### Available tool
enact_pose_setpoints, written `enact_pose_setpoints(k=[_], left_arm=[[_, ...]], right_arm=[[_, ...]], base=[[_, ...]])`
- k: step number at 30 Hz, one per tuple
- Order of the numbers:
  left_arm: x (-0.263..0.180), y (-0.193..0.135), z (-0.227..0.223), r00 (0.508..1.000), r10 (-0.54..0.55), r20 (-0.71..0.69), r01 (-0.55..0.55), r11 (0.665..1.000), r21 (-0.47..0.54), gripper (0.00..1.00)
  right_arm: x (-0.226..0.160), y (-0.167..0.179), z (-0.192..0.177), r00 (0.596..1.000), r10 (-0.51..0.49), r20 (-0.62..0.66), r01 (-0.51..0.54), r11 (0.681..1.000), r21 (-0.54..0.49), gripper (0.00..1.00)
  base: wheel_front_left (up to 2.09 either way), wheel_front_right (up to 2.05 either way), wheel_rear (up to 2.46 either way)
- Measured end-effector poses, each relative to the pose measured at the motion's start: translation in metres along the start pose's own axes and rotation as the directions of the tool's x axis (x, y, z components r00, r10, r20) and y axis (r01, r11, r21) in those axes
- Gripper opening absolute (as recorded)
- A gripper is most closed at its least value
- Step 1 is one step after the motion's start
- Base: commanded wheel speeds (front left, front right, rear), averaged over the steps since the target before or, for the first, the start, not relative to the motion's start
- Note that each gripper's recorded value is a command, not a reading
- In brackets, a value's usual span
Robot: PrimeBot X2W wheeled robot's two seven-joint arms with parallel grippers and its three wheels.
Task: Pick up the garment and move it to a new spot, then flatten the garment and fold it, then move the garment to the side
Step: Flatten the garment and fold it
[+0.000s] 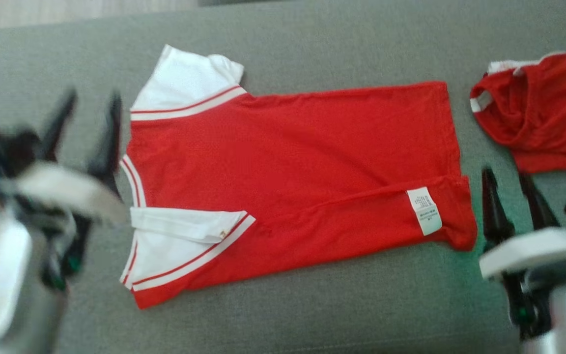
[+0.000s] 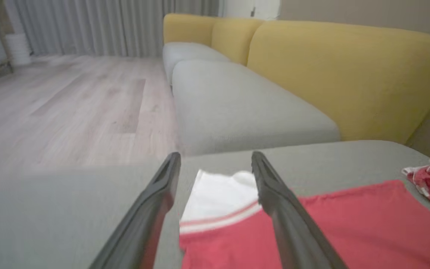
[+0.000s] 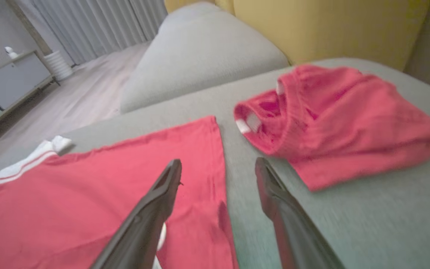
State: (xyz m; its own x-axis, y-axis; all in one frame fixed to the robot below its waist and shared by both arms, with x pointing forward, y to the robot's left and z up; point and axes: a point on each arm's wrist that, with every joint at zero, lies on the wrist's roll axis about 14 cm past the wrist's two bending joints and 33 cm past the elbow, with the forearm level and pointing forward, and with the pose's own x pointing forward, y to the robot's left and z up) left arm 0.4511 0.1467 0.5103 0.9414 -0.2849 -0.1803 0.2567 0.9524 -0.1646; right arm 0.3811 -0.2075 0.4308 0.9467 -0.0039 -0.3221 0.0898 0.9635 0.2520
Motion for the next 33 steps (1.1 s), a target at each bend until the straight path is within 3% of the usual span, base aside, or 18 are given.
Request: enact_pose_setpoints(k=[4,8,15,22,30,31,32,33], left_arm=[[0.047,0.003,0.053,0.997,-0.058,0.050,0.051,0.990,0.133,1.00],[0.092,0.018,0.059,0.998,-0.051,-0.036,0.058,0.973,0.225,1.00],[0.157,0.034,-0.010,0.955,-0.023,-0.295,0.098,0.965,0.244,1.00],[0.192,0.033,-0.102,0.849,-0.028,-0.527,0.161,0.965,0.209,1.00],[0.202,0.036,-0.117,0.818,-0.024,-0.574,0.160,0.969,0.188,0.98],[0.201,0.036,-0.118,0.813,-0.026,-0.581,0.161,0.970,0.183,0.81],[0.200,0.035,-0.118,0.811,-0.030,-0.585,0.165,0.970,0.180,0.45],[0.199,0.033,-0.118,0.807,-0.036,-0.590,0.171,0.970,0.174,0.29]], right_arm=[[0.023,0.023,0.032,0.995,0.064,0.076,-0.062,0.997,-0.038,1.00],[0.040,0.049,0.047,0.985,0.142,0.101,-0.135,0.988,-0.072,1.00],[0.065,0.056,0.057,0.977,0.175,0.121,-0.161,0.980,-0.114,1.00],[0.072,0.029,0.036,0.991,0.107,0.082,-0.098,0.990,-0.106,1.00],[0.073,0.018,0.034,0.993,0.078,0.087,-0.069,0.993,-0.100,1.00],[0.073,0.018,0.034,0.993,0.079,0.087,-0.070,0.993,-0.100,1.00],[0.073,0.019,0.034,0.993,0.080,0.087,-0.071,0.993,-0.099,1.00],[0.073,0.019,0.034,0.993,0.082,0.087,-0.073,0.992,-0.099,1.00]], base=[[0.00,0.00,0.00],[0.00,0.00,0.00],[0.00,0.00,0.00],[0.00,0.00,0.00],[0.00,0.00,0.00],[0.00,0.00,0.00],[0.00,0.00,0.00],[0.00,0.00,0.00]])
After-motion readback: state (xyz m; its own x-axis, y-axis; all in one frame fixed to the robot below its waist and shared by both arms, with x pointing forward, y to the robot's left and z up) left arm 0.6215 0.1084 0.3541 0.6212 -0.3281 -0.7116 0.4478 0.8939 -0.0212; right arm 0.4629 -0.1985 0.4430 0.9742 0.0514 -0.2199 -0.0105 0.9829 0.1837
